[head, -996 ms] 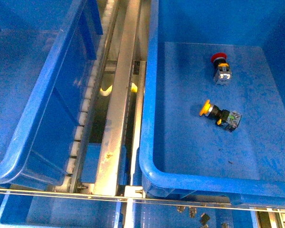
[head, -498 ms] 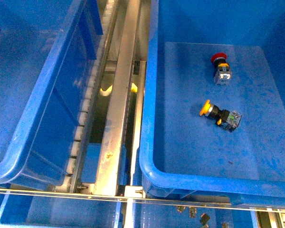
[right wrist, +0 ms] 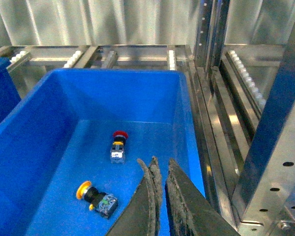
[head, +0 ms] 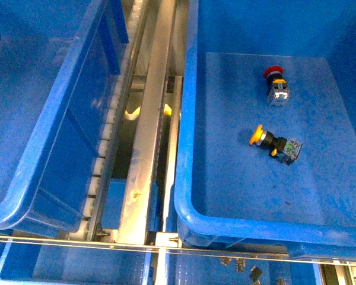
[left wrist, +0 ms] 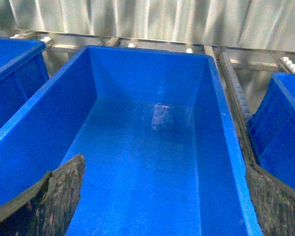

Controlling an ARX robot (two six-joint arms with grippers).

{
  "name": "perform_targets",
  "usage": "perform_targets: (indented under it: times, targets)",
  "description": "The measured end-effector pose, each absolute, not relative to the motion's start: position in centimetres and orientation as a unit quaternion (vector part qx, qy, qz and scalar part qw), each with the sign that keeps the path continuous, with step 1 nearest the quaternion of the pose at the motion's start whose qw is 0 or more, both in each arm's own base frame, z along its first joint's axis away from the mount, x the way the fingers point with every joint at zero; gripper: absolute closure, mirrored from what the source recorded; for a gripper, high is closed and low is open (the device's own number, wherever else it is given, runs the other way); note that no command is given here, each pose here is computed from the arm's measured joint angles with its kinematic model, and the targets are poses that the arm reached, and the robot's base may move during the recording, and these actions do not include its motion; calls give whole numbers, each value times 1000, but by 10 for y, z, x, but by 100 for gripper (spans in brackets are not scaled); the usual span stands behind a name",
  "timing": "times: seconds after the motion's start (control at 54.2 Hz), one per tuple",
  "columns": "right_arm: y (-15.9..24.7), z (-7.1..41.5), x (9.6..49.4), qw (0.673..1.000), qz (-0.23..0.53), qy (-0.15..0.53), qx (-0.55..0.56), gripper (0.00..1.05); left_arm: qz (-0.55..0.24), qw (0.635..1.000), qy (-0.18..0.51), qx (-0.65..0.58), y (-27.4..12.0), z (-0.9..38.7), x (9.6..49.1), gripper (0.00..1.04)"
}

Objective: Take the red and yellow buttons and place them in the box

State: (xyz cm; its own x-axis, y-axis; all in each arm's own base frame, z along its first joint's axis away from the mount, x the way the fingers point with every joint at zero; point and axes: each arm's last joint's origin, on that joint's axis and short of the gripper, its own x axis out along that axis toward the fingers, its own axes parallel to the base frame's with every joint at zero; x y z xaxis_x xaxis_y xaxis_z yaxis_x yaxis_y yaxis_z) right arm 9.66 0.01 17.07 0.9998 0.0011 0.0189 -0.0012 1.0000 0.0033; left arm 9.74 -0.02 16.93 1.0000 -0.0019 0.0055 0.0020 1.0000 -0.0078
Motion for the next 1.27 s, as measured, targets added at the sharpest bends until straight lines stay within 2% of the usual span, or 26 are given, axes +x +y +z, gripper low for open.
perform_targets:
  times: [0.074, 0.166, 0.24, 0.332, 0.516, 0.572, 1.272]
  targets:
    - [0, 171, 97, 1000, 0, -9, 1, 100, -1, 1000, -3, -4, 0, 169, 97, 8]
    - [0, 171, 97, 1000, 1, -9, 1, 84, -1, 1000, -3, -4, 0, 169, 97, 8]
    - [0, 171, 97, 1000, 1, -9, 1, 65, -1, 1000, -3, -4, 0, 169, 97, 8]
    - [0, 171, 97, 1000, 1, -9, 1, 47, -1, 1000, -3, -4, 0, 169, 97, 8]
    - [0, 171, 97, 1000, 1, -9, 1, 13, -1, 1000, -3, -4, 0, 169, 97, 8]
    - [0, 171, 97, 1000, 1, -9, 2, 6, -1, 1000, -3, -4, 0, 169, 97, 8]
    - [0, 171, 97, 1000, 1, -9, 1, 6, -1, 1000, -3, -4, 0, 169, 97, 8]
